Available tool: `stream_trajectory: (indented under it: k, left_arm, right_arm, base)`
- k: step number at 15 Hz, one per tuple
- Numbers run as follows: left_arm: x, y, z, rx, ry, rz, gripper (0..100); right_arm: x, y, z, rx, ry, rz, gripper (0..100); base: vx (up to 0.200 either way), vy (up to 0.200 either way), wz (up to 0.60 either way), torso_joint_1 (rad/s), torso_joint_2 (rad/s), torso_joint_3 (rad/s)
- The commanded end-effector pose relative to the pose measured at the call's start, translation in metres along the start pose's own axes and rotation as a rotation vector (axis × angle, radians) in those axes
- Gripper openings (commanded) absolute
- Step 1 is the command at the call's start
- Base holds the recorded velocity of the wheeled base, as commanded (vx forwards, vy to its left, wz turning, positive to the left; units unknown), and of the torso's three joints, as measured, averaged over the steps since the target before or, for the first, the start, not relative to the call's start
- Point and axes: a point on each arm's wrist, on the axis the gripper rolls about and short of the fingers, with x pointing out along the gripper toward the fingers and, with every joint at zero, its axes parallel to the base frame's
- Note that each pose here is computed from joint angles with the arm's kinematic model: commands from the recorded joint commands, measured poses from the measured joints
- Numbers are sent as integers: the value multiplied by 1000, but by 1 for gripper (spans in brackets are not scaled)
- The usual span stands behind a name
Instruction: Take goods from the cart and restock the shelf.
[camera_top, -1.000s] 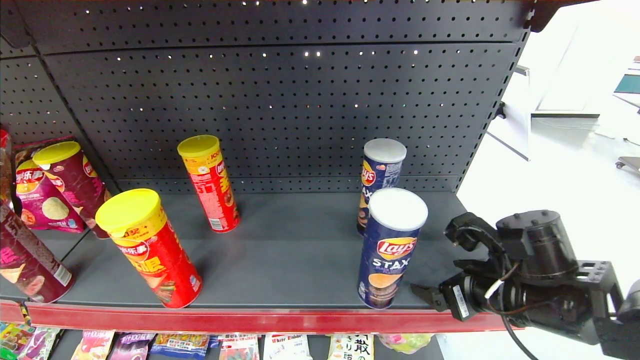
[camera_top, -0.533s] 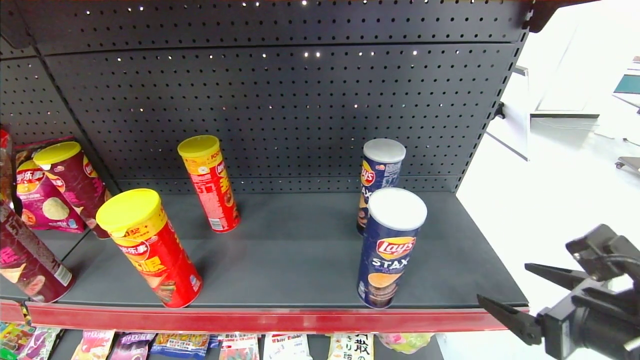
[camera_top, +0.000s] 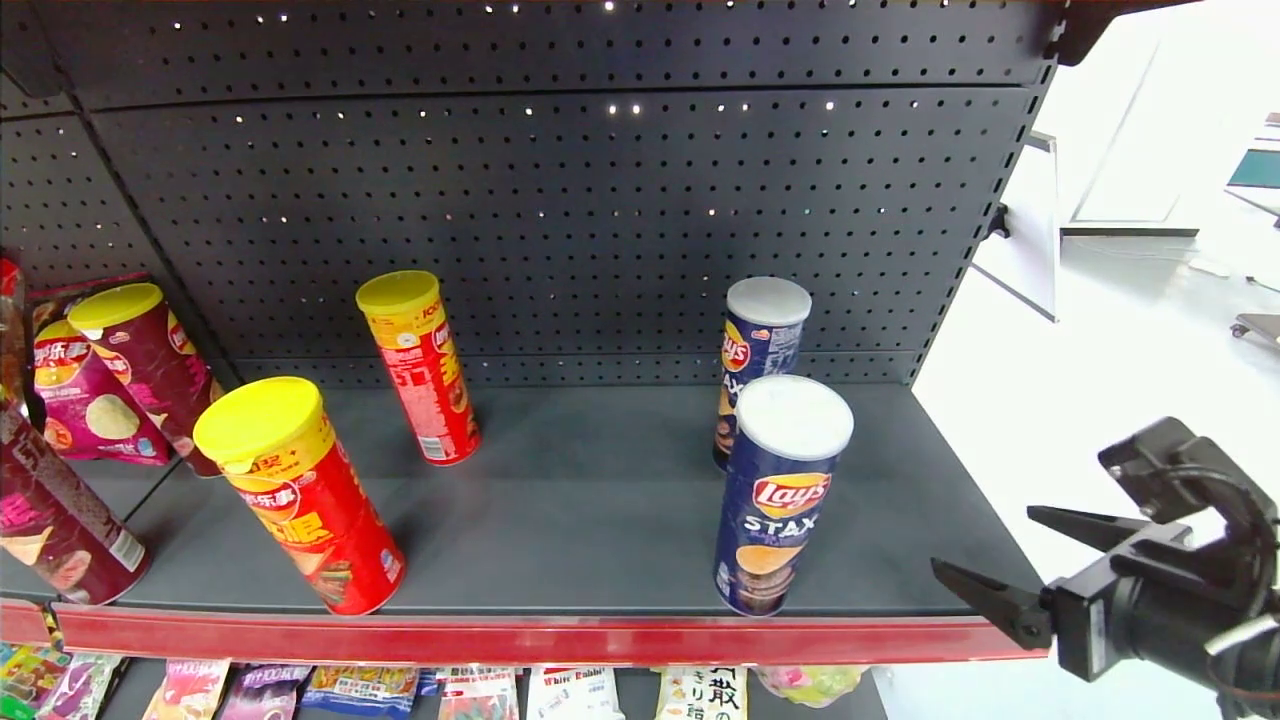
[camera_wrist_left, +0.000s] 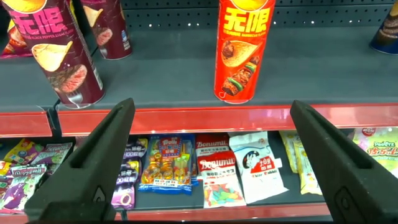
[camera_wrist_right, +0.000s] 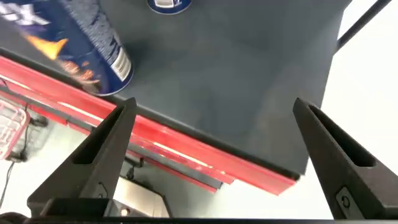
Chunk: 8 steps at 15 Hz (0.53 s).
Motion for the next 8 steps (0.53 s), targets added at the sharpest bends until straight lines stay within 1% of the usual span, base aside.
stream_trajectory:
  k: [1, 4, 8]
  left_arm:
    - [0, 0, 0, 0, 1, 0, 100]
    - [0, 0, 0, 0, 0, 0, 100]
    - [0, 0, 0, 0, 0, 0, 100]
  right_arm:
    - [40, 3, 5, -6, 103, -6, 100]
    - [65, 4, 11, 38, 119, -16, 100]
    - [74, 7, 3, 16, 164, -37, 100]
  base:
    - [0, 0, 0, 0, 0, 0]
    - [0, 0, 0, 0, 0, 0]
    - [0, 0, 0, 0, 0, 0]
